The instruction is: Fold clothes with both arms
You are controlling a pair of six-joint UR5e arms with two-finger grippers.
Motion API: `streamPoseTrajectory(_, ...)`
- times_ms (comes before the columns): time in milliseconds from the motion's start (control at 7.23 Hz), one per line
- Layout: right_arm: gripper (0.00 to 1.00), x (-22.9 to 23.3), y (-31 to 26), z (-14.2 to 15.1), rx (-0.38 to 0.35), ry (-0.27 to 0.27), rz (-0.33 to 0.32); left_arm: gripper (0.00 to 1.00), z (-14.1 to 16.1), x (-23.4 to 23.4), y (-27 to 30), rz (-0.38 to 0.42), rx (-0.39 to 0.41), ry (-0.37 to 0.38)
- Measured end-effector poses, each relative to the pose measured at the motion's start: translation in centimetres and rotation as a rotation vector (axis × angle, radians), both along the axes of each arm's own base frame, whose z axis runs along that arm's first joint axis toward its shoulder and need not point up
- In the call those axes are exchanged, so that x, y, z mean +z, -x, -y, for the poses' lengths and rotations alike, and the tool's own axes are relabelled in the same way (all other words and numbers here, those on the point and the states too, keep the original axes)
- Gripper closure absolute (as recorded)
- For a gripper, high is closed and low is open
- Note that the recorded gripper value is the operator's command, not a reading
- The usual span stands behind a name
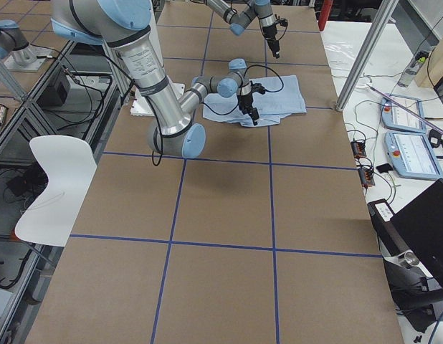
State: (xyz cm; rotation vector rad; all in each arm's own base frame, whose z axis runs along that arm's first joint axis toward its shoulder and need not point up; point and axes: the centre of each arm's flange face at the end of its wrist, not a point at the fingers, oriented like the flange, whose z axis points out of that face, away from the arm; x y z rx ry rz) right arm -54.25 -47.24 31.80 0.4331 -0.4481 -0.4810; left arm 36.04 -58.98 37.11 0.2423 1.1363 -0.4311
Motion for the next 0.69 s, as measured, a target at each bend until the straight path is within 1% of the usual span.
streamPoseTrajectory(138, 0.00, 0.8, -3.3, 0.5, -0.028, -0.009, 0.006, 0.44, 0.0, -0.1, 0.0, -0.002, 0.000, -0.002)
streamPoseTrajectory(277, 0.00, 1.2, -5.0, 0.8, -0.040, -0.008, 0.009, 0.44, -0.1, -0.3, 0.0, -0.003, 0.000, -0.004)
streamPoseTrajectory(553, 0.00, 1.8, -6.6, 1.4, -0.033, 0.002, 0.005, 0.44, -0.1, -0.4, 0.1, -0.004, 0.000, -0.005)
streamPoseTrajectory(691, 0.00, 1.7, -7.0, 1.6, -0.022, 0.017, 0.010, 0.44, -0.1, -0.6, 0.1, -0.005, 0.000, -0.007)
